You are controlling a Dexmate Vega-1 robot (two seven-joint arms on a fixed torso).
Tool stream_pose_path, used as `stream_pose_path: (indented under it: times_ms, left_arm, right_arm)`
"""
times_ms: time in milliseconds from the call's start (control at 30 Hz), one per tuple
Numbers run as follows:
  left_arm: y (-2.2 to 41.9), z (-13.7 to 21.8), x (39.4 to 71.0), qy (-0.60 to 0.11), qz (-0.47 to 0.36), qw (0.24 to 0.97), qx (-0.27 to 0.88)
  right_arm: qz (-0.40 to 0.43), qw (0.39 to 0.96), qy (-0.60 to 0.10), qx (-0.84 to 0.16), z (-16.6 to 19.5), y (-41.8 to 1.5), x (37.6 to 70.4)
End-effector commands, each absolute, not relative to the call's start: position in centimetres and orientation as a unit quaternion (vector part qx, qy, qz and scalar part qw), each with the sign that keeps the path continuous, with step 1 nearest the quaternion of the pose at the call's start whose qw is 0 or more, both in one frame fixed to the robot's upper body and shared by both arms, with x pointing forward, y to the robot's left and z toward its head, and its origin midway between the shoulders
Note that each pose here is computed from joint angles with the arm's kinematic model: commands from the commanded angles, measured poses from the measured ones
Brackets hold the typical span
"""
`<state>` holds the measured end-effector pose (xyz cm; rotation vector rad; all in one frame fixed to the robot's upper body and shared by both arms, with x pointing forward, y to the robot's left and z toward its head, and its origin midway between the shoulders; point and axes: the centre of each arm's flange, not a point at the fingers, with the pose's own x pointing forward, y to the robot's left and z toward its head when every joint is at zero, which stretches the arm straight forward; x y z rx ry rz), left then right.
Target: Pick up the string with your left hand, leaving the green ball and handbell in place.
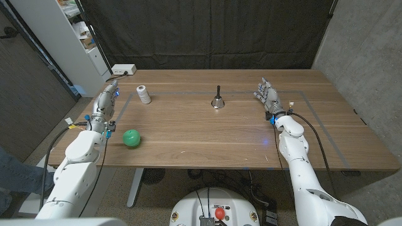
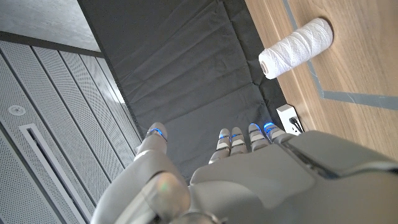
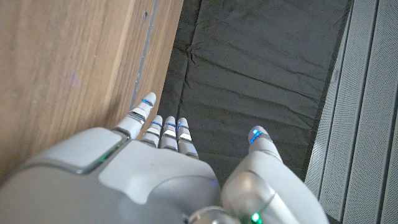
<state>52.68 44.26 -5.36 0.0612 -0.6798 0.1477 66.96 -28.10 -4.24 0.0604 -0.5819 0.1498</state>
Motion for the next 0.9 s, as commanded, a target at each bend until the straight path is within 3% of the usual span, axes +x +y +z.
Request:
stream_pose_path:
  times_ms: [33, 900]
  left_arm:
    - [45.6, -6.0, 52.1, -0.327, 0.088, 0.941, 0.03]
    - [47.2, -6.2, 53.5, -0.317, 0.102, 0.942, 0.033]
  right_arm:
    - [0.076, 0.952, -0.295, 0.024, -3.6, -28.1, 66.8]
    - [0.073, 0.952, -0.296, 0.019, -3.5, -27.7, 66.7]
